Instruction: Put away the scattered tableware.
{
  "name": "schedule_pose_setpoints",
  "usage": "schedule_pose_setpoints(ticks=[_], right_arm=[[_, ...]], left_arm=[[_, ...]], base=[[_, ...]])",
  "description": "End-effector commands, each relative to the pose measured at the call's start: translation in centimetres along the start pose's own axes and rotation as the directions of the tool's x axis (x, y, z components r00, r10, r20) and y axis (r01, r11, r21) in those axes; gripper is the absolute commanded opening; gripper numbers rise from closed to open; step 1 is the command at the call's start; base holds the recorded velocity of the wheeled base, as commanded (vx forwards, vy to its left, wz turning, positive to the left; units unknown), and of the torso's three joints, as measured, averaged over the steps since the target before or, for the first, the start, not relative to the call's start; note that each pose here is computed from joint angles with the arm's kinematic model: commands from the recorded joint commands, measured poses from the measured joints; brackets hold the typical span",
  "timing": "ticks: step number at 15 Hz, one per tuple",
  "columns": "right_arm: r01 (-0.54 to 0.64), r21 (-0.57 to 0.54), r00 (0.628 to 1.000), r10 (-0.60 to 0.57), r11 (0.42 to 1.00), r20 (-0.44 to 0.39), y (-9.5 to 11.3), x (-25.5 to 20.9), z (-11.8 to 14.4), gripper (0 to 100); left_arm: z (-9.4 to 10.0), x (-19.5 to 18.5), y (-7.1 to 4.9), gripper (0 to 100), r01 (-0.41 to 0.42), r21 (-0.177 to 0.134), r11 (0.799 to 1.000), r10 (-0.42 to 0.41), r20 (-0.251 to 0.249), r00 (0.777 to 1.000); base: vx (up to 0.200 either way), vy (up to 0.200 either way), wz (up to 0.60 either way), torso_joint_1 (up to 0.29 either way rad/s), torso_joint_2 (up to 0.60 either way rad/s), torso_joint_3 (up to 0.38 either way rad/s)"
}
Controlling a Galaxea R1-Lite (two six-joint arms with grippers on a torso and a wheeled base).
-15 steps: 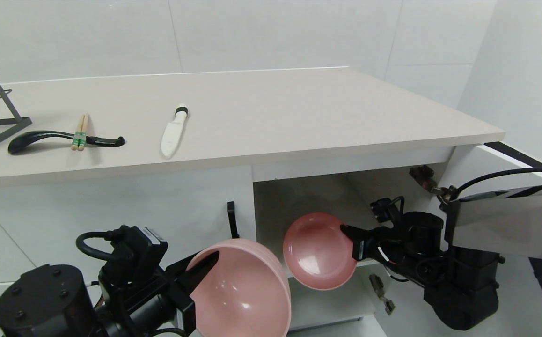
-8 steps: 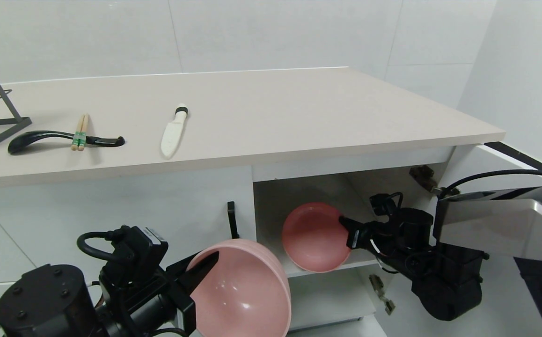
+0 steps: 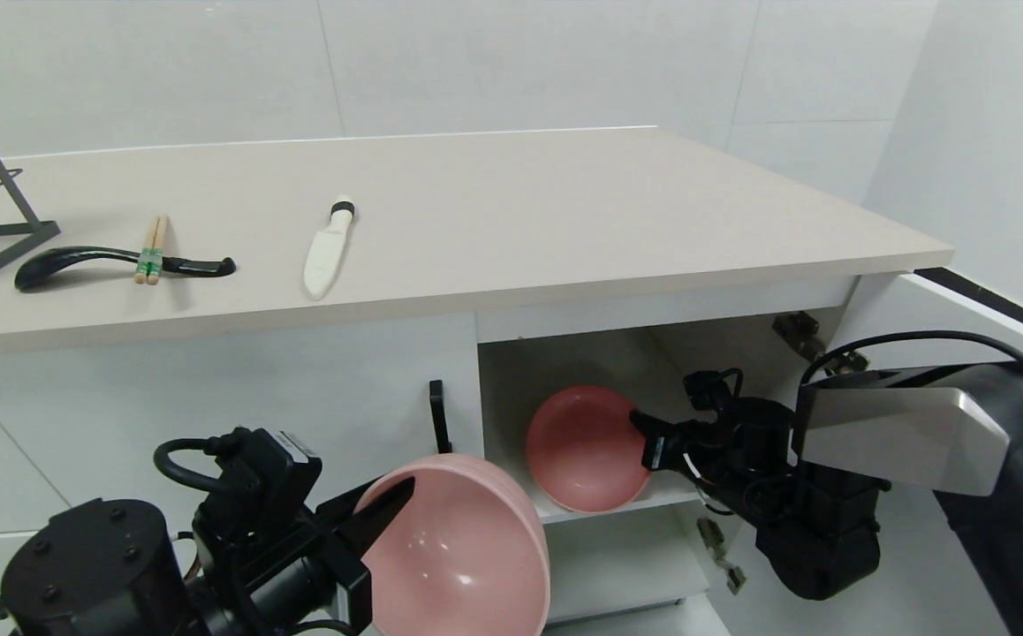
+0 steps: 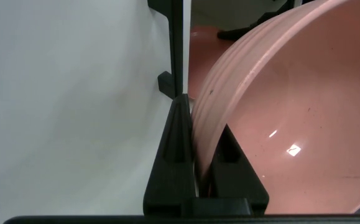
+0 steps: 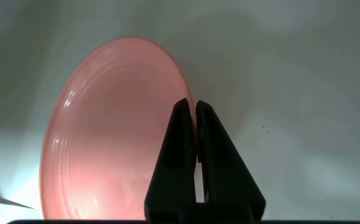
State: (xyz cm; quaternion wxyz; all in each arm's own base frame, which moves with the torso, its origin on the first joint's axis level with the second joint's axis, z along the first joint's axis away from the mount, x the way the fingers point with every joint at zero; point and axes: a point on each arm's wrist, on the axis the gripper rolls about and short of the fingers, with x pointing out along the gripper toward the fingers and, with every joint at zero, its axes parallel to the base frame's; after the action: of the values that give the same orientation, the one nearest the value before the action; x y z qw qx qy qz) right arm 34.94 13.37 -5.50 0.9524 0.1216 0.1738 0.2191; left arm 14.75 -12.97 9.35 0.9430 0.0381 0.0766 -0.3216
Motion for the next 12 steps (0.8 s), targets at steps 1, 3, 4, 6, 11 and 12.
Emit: schedule_pose_setpoints(ticks=[1, 3, 4, 6, 11, 12], right_arm=[[0.001, 0.002, 1.0, -0.001, 1.0, 0.001, -0.2, 0.4, -0.4, 0], [0.01, 0.001, 1.0, -0.01, 1.0, 0.007, -0.3, 0.8, -0.6, 0], [0.01, 0.008, 1.0, -0.01, 1.0, 0.013, -0.4, 1.1, -0.7, 0], [0.001, 0.017, 1.0, -0.001, 1.0, 0.021, -0.2, 1.4, -0.6, 0], [-0.009, 0.023, 1.0, 0.008, 1.0, 0.021, -0.2, 2.4, -1.4, 0], [-0.012, 0.023, 1.0, 0.011, 1.0, 0.022, -0.1, 2.4, -1.5, 0]], left_arm=[[-0.1, 0.1, 0.0, 0, 0.0, -0.001, 1.0, 0.0, -0.006, 1.0], [-0.2, 0.1, 0.0, 0, 0.0, 0.0, 1.0, 0.0, -0.009, 1.0], [-0.2, 0.1, 0.0, 0, 0.0, 0.0, 1.0, 0.0, -0.009, 1.0], [-0.2, 0.1, 0.0, 0, 0.0, 0.0, 1.0, 0.0, -0.009, 1.0], [-0.2, 0.1, 0.0, 0, 0.0, 0.0, 1.0, 0.0, -0.009, 1.0], [-0.2, 0.1, 0.0, 0, 0.0, 0.0, 1.0, 0.0, -0.009, 1.0]], base=[[0.0, 0.0, 0.0, 0.0, 0.0, 0.0], [0.0, 0.0, 0.0, 0.0, 0.0, 0.0], [0.0, 0.0, 0.0, 0.0, 0.0, 0.0], [0.0, 0.0, 0.0, 0.0, 0.0, 0.0], [0.0, 0.0, 0.0, 0.0, 0.0, 0.0], [0.0, 0.0, 0.0, 0.0, 0.0, 0.0]])
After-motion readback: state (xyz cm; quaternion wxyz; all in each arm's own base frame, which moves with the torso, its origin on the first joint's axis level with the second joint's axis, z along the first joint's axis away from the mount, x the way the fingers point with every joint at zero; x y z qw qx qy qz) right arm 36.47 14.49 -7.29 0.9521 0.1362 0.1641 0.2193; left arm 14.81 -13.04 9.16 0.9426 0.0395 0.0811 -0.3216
